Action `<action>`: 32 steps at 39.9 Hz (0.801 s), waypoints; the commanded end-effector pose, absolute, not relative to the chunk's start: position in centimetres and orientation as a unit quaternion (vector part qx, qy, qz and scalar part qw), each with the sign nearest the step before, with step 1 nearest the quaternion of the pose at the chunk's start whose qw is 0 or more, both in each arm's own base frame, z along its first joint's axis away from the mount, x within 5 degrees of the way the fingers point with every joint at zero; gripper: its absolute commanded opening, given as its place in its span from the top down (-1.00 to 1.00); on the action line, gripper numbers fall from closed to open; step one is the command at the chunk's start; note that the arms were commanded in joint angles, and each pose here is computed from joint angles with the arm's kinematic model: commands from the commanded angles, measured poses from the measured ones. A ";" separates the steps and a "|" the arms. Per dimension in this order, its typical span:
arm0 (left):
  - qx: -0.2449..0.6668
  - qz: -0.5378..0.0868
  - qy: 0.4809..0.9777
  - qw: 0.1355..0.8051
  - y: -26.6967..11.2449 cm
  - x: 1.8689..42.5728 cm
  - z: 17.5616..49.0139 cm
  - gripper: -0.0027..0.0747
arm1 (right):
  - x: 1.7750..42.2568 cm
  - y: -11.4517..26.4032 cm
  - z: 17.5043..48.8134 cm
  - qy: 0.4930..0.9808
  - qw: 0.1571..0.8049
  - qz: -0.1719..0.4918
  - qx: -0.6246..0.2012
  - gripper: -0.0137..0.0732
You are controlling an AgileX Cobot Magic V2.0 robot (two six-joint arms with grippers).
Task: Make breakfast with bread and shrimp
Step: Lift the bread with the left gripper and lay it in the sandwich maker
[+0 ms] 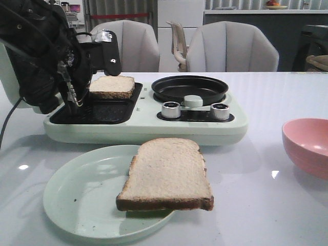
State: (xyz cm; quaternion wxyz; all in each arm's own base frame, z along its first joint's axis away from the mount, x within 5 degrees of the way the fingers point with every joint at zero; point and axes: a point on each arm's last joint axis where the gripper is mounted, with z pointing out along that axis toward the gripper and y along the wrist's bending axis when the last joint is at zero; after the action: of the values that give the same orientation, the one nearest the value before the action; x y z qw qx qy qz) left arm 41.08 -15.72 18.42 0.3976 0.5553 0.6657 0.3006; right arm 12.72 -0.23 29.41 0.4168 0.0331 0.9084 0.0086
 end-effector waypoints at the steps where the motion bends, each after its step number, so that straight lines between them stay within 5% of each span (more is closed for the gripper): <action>1: 0.541 0.332 0.639 0.436 -15.6 40.1 22.8 -0.22 | 13.2 -0.3 30.9 0.888 0.458 0.006 0.032 -0.44; 8: 0.530 0.314 0.645 0.452 -16.1 36.4 24.4 -0.22 | 13.2 -0.3 30.9 0.888 0.458 0.006 0.032 -0.44; 19: 0.456 0.170 0.727 0.484 -17.8 27.8 27.1 -0.19 | 13.2 -0.3 30.9 0.888 0.458 0.006 0.032 -0.44; 32: 0.302 0.068 0.888 0.339 -13.7 19.5 29.8 -0.19 | 13.2 -0.3 30.9 0.888 0.458 0.006 0.032 -0.44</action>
State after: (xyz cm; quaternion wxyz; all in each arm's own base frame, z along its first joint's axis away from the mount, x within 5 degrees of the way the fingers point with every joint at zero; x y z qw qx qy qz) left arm 21.62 -14.48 27.94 0.3555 0.3345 0.8644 0.1209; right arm 12.72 -0.23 29.41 0.4168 0.0331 0.9084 0.0086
